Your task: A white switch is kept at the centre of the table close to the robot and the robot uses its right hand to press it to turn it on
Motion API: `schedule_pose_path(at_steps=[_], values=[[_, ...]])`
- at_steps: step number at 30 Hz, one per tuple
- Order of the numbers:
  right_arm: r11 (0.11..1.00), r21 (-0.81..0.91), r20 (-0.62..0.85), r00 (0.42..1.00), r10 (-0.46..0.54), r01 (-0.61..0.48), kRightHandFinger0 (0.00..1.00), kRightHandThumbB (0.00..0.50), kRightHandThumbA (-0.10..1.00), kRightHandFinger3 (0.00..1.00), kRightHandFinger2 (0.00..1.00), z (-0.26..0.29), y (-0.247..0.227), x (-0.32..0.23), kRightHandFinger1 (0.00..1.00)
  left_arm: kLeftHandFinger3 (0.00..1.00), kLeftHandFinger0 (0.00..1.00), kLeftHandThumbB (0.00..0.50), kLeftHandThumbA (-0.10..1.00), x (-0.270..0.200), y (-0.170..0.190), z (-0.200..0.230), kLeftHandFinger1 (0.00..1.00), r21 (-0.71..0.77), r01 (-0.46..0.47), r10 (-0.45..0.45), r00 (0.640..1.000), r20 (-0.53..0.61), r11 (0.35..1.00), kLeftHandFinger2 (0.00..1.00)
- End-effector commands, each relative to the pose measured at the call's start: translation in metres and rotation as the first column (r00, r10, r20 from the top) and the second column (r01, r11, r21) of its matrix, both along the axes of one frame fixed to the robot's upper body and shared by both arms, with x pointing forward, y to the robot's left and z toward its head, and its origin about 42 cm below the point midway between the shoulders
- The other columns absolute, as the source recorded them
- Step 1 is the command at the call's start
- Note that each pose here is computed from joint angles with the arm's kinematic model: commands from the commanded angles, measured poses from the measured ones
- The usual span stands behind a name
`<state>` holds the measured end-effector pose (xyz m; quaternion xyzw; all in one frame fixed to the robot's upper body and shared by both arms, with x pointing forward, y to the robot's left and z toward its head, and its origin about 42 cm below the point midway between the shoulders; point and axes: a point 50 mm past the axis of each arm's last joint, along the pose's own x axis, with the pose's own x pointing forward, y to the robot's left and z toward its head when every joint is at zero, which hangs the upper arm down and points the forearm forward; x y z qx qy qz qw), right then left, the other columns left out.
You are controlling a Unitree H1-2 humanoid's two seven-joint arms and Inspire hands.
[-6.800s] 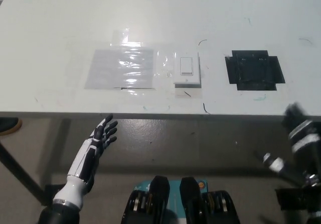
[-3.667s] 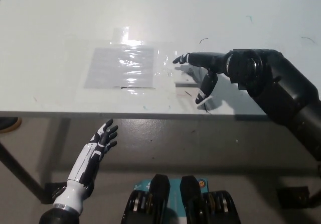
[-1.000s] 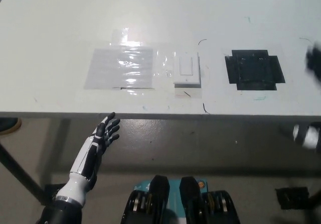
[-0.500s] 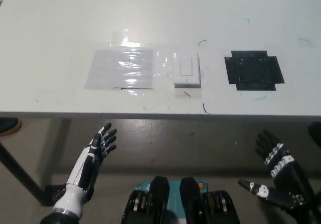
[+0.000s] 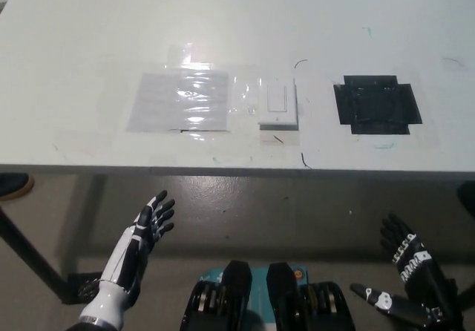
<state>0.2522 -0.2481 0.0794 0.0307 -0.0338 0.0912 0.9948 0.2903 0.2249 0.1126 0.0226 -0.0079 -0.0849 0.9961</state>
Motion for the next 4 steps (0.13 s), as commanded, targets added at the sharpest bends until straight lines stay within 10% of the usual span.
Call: schedule_pose_path(at_steps=[1,4], values=[[0.999,-0.037,0.080,0.997,-0.018,0.021,1.00,0.111,1.00,1.00,1.00,0.0091,-0.0025,-0.0018,1.00,1.00,1.00,0.018,1.00,-0.0011,0.0004,0.0113,1.00,0.018,0.044,-0.045,0.997,0.067,0.999,1.00],[0.999,-0.043,0.081,0.997,-0.016,0.019,1.00,0.113,1.00,1.00,1.00,0.0098,-0.0021,-0.0011,1.00,1.00,1.00,0.021,1.00,-0.0008,0.0007,0.0109,1.00,0.010,0.042,-0.043,0.997,0.068,0.999,1.00]])
